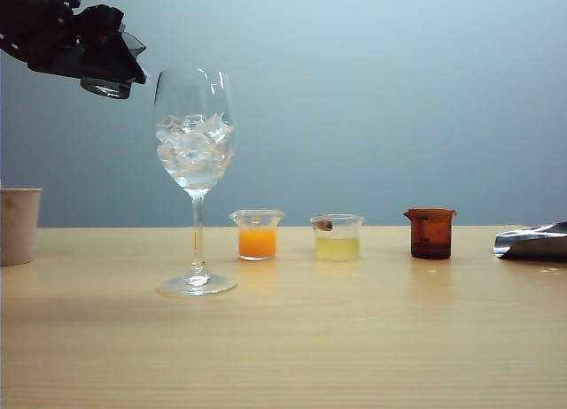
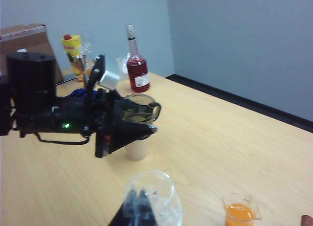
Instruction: Pick up the first measuring cup from the left, pour the coconut rum inside into the goblet, and finally put the measuring cup back in its original place.
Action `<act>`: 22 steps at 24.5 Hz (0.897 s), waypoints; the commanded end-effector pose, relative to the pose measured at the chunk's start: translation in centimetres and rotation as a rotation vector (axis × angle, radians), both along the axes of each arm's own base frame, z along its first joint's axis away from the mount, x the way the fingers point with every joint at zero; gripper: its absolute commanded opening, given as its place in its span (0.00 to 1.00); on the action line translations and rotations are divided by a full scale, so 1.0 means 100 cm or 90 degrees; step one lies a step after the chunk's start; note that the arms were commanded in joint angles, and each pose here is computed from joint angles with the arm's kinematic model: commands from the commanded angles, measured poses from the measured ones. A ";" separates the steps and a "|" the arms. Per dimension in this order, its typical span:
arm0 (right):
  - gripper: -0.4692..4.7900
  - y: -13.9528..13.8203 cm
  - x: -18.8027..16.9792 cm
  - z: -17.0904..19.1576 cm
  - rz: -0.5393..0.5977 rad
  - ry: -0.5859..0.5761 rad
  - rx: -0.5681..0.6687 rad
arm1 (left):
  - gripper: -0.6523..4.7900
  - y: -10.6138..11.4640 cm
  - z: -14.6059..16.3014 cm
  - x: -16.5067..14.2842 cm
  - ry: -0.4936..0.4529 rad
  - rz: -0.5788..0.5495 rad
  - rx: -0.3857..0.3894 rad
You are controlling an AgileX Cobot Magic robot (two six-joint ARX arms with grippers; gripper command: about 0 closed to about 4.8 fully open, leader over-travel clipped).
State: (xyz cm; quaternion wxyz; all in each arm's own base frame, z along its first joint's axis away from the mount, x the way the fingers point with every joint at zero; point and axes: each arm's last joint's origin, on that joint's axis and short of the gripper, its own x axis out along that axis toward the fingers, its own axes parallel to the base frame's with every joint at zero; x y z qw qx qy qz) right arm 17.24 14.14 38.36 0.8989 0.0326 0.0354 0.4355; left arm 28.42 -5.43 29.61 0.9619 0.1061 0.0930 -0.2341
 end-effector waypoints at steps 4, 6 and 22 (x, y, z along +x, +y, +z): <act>0.08 0.002 0.003 -0.002 -0.002 0.005 -0.006 | 0.51 -0.002 0.007 -0.003 -0.029 -0.065 -0.014; 0.08 0.003 0.004 -0.004 0.001 0.017 -0.015 | 0.51 -0.003 0.007 -0.004 -0.041 -0.093 0.003; 0.08 0.032 0.039 -0.015 0.034 0.173 -0.150 | 0.50 -0.004 0.005 -0.005 -0.088 -0.148 0.106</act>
